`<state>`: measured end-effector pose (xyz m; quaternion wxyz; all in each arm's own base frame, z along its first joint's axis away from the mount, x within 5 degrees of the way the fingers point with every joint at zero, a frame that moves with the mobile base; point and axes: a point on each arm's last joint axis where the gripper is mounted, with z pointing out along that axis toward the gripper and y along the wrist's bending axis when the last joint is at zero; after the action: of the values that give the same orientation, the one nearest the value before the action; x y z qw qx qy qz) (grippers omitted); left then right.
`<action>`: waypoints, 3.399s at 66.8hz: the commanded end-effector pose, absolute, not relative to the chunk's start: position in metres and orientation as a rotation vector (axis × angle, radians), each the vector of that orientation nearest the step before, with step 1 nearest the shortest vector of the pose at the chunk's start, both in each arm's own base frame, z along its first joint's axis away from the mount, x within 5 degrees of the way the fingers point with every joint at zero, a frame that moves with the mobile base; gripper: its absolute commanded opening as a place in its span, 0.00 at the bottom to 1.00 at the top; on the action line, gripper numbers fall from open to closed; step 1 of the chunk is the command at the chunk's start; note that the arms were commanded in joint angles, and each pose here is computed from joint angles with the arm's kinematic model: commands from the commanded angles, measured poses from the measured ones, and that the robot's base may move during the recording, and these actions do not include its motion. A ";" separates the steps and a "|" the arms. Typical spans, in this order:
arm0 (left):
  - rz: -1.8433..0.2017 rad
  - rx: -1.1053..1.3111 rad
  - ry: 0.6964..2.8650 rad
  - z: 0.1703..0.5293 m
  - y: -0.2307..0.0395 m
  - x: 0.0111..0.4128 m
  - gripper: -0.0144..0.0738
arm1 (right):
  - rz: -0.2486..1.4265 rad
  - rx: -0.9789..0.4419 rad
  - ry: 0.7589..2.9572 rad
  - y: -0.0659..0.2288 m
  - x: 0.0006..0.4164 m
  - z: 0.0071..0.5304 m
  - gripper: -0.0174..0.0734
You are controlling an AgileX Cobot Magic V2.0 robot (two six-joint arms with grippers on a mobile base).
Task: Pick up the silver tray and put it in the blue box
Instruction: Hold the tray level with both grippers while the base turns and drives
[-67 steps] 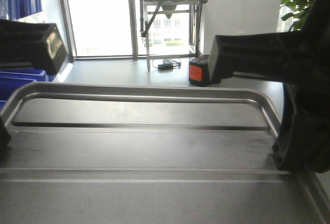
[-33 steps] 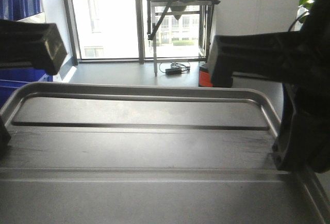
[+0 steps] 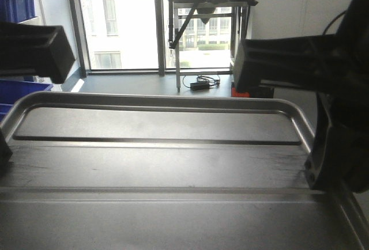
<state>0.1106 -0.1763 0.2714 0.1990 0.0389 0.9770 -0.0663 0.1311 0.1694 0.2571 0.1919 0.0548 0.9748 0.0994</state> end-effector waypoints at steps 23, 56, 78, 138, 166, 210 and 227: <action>-0.284 0.112 2.688 0.284 -0.180 0.110 0.15 | 0.388 0.128 2.661 0.173 0.133 0.273 0.25; -0.281 0.111 2.689 0.284 -0.180 0.110 0.15 | 0.389 0.128 2.661 0.173 0.133 0.273 0.25; -0.281 0.111 2.689 0.284 -0.180 0.110 0.15 | 0.389 0.128 2.661 0.173 0.133 0.273 0.25; -0.281 0.111 2.689 0.284 -0.180 0.110 0.15 | 0.390 0.128 2.660 0.173 0.133 0.273 0.25; -0.281 0.111 2.689 0.284 -0.180 0.110 0.15 | 0.390 0.128 2.660 0.173 0.133 0.273 0.25; -0.281 0.111 2.689 0.284 -0.180 0.110 0.15 | 0.389 0.128 2.660 0.173 0.133 0.273 0.25; -0.281 0.111 2.689 0.284 -0.180 0.110 0.15 | 0.389 0.127 2.660 0.173 0.133 0.273 0.25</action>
<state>0.1108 -0.1767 0.2710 0.1988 0.0392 0.9770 -0.0663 0.1311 0.1694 0.2571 0.1923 0.0546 0.9748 0.0992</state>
